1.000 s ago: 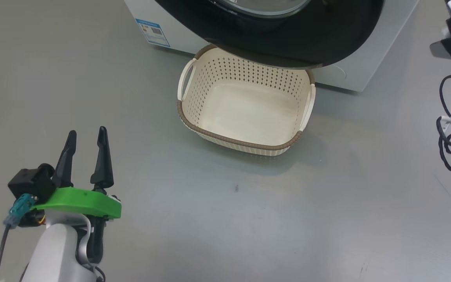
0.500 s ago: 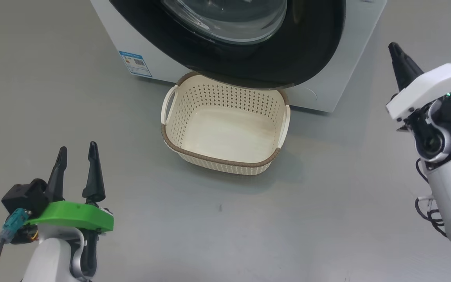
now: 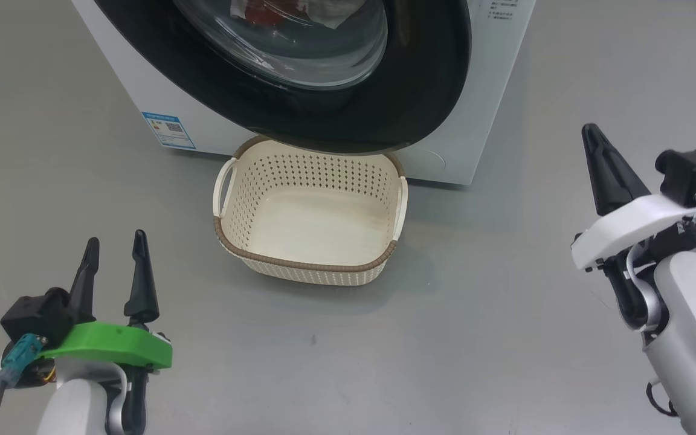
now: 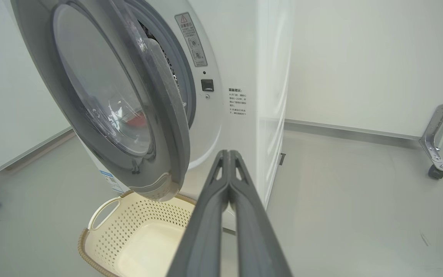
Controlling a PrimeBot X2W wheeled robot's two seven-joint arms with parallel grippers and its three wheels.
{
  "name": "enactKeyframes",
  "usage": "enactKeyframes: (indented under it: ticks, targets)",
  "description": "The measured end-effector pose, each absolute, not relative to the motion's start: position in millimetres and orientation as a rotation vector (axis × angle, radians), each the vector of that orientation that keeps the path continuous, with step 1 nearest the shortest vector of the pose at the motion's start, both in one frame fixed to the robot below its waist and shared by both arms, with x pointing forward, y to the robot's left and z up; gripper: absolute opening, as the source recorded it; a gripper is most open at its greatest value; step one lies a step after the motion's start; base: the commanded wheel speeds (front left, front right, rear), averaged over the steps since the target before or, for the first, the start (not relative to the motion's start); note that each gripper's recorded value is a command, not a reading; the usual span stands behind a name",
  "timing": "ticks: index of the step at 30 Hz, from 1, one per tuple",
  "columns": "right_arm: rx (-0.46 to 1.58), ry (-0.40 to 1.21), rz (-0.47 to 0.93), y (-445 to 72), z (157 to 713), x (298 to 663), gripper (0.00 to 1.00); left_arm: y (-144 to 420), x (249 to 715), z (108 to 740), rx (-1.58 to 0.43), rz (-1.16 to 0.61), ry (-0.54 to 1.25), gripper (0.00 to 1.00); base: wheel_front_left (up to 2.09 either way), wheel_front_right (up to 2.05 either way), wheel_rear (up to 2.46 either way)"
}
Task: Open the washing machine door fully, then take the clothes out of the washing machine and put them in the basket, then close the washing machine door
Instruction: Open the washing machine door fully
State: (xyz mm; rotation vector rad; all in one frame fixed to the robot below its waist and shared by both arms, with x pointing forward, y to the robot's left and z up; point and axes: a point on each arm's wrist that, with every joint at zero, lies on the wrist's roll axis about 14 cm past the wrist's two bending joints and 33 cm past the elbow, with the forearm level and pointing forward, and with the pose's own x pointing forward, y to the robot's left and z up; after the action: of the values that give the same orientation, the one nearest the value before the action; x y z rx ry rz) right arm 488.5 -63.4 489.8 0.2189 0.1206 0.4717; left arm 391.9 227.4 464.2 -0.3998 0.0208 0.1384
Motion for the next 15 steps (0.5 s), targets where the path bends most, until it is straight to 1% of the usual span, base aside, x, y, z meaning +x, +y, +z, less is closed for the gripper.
enactKeyframes:
  ticks: [7,8,9,10,15]
  targets:
    - [0.253,0.118,0.391,-69,471,464,0.0,225,392,463,-0.401,0.132,0.023,1.0,0.0,0.0,0.0]
    - [0.26,0.11,0.379,-69,471,461,0.12,225,391,463,-0.402,0.135,0.024,1.0,0.0,0.0,0.0]
    - [0.26,0.106,0.364,-71,470,458,0.82,225,391,462,-0.402,0.135,0.027,1.0,0.0,0.0,0.0]
    - [0.254,0.107,0.339,-76,468,457,1.0,223,391,461,-0.402,0.13,0.029,1.0,0.0,0.0,0.0]
    - [0.249,0.126,0.32,-82,459,445,1.0,219,393,461,-0.398,0.115,0.032,1.0,0.0,0.0,0.0]
